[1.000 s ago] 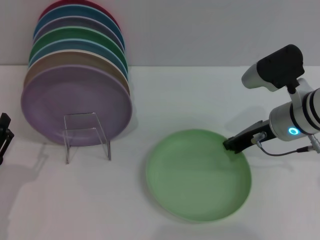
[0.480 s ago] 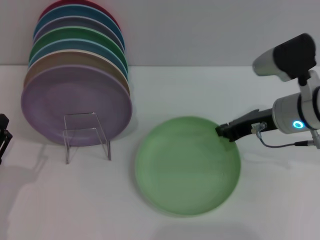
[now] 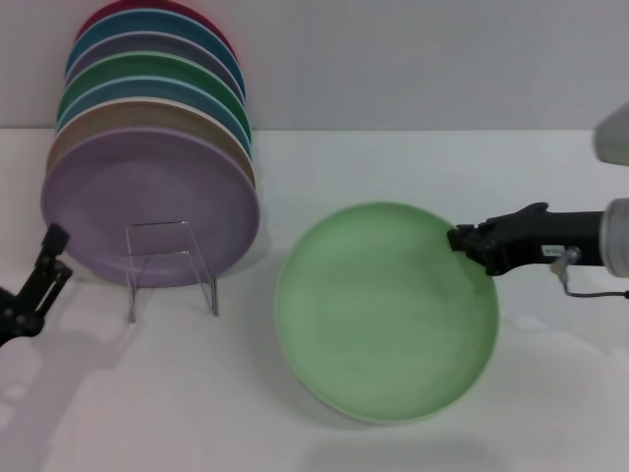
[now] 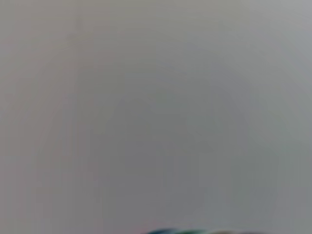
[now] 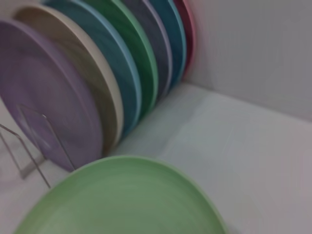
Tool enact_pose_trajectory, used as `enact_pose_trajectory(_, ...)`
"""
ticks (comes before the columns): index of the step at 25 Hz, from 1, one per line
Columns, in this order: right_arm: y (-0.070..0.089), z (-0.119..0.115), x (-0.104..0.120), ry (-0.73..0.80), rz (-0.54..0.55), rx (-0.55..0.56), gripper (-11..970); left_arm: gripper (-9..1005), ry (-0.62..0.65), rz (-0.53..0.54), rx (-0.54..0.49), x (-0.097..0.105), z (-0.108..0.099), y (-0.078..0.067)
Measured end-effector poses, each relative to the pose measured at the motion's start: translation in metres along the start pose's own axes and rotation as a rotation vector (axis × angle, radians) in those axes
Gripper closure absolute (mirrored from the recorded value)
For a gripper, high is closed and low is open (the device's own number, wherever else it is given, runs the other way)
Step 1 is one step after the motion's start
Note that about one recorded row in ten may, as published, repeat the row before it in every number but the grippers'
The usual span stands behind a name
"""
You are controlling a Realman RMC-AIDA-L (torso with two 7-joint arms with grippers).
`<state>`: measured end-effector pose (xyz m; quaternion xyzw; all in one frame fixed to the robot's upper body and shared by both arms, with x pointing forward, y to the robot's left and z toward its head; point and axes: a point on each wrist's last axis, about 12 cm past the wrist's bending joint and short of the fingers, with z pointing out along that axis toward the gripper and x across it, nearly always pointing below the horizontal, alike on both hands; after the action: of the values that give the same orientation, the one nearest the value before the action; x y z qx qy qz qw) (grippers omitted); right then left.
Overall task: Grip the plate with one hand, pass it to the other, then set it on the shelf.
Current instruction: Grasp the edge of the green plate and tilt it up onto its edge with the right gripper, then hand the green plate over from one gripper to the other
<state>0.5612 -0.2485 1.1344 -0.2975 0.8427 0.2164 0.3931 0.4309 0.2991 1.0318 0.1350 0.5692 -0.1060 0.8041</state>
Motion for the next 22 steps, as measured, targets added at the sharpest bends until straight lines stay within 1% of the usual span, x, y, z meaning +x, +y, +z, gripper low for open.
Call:
enact_pose_trajectory(2,0.0,-0.009,0.006,-0.056,-0.03,-0.008,937,211,-0.034,-0.016,0.037,-0.004,0.007,-0.004)
enact_pose_trajectory(3,0.0,-0.012,0.008,-0.078,-0.045,-0.008,937,213,-0.034,-0.016,0.037,-0.004,0.007,-0.004)
enact_pose_trajectory(5,-0.001,-0.019,0.013,-0.122,-0.069,-0.002,938,218,-0.04,-0.027,0.089,-0.009,0.024,-0.005)
enact_pose_trajectory(6,-0.002,-0.023,0.015,-0.143,-0.08,0.003,938,220,-0.037,-0.026,0.1,-0.01,0.029,-0.006)
enact_pose_trajectory(7,-0.002,-0.026,0.017,-0.163,-0.09,0.007,938,223,-0.024,-0.013,0.102,-0.01,0.033,-0.006)
enact_pose_trajectory(10,-0.004,-0.031,0.023,-0.199,-0.107,0.02,938,230,0.038,0.057,0.107,-0.017,0.055,-0.013)
enact_pose_trajectory(11,-0.006,-0.034,0.025,-0.209,-0.122,0.042,938,232,0.08,0.076,0.113,-0.023,0.065,-0.015)
enact_pose_trajectory(12,-0.006,-0.034,0.025,-0.209,-0.122,0.042,938,234,0.102,0.084,0.12,-0.028,0.071,-0.018)
enact_pose_trajectory(13,-0.008,-0.034,0.026,-0.211,-0.13,0.055,938,237,0.145,0.089,0.144,-0.038,0.085,-0.021)
enact_pose_trajectory(14,-0.008,-0.034,0.027,-0.212,-0.142,0.067,938,239,0.145,0.089,0.144,-0.038,0.085,-0.021)
enact_pose_trajectory(15,-0.009,-0.034,0.028,-0.213,-0.151,0.077,938,242,0.2,0.094,0.179,-0.048,0.096,-0.026)
enact_pose_trajectory(16,-0.01,-0.034,0.028,-0.213,-0.158,0.086,938,244,0.2,0.094,0.179,-0.048,0.096,-0.026)
enact_pose_trajectory(17,-0.01,-0.033,0.028,-0.215,-0.164,0.095,938,246,0.276,0.107,0.247,-0.069,0.112,-0.038)
enact_pose_trajectory(18,-0.011,-0.033,0.028,-0.216,-0.166,0.103,938,249,0.309,0.111,0.274,-0.081,0.12,-0.046)
enact_pose_trajectory(20,-0.012,-0.033,0.027,-0.218,-0.172,0.116,938,253,0.345,0.116,0.303,-0.094,0.128,-0.056)
enact_pose_trajectory(21,-0.012,-0.032,0.026,-0.22,-0.178,0.12,938,256,0.345,0.116,0.303,-0.094,0.128,-0.056)
enact_pose_trajectory(22,-0.011,-0.031,0.026,-0.224,-0.184,0.123,938,258,0.393,0.131,0.339,-0.109,0.137,-0.07)
